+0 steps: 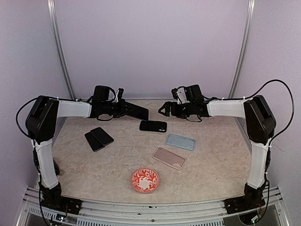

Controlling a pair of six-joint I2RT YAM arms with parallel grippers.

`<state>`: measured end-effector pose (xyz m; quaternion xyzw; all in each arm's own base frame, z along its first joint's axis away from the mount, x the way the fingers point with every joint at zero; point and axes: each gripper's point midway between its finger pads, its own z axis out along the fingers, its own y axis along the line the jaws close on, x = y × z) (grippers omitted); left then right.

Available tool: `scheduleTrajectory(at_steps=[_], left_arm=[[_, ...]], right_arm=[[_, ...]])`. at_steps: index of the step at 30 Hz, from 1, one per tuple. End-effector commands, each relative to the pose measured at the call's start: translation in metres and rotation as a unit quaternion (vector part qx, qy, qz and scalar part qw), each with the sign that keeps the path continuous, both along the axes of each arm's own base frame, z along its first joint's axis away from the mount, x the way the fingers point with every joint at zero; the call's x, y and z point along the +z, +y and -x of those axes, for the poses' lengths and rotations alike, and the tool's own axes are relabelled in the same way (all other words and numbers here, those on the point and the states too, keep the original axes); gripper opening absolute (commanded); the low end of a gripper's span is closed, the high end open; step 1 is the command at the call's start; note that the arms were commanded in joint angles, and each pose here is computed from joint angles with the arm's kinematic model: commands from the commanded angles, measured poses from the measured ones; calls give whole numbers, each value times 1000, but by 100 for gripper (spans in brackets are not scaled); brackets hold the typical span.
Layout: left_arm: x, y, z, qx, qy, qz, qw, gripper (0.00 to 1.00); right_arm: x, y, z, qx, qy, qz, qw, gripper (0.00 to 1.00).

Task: Put the phone into the phone case
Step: Move the phone case to the center of the board.

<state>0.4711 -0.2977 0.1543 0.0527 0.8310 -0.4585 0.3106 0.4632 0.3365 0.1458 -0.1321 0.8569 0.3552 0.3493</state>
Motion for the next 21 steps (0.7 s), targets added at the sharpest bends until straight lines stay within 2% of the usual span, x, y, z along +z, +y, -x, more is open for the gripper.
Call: scheduleTrajectory(at_steps=[1, 21], left_arm=[[4, -16, -11, -18, -23, 2, 1000, 0], [-43, -53, -33, -49, 23, 13, 998, 0]], right_arm=[[-23, 2, 5, 1, 44, -12, 999, 100], [-67, -6, -9, -34, 75, 0, 997, 100]])
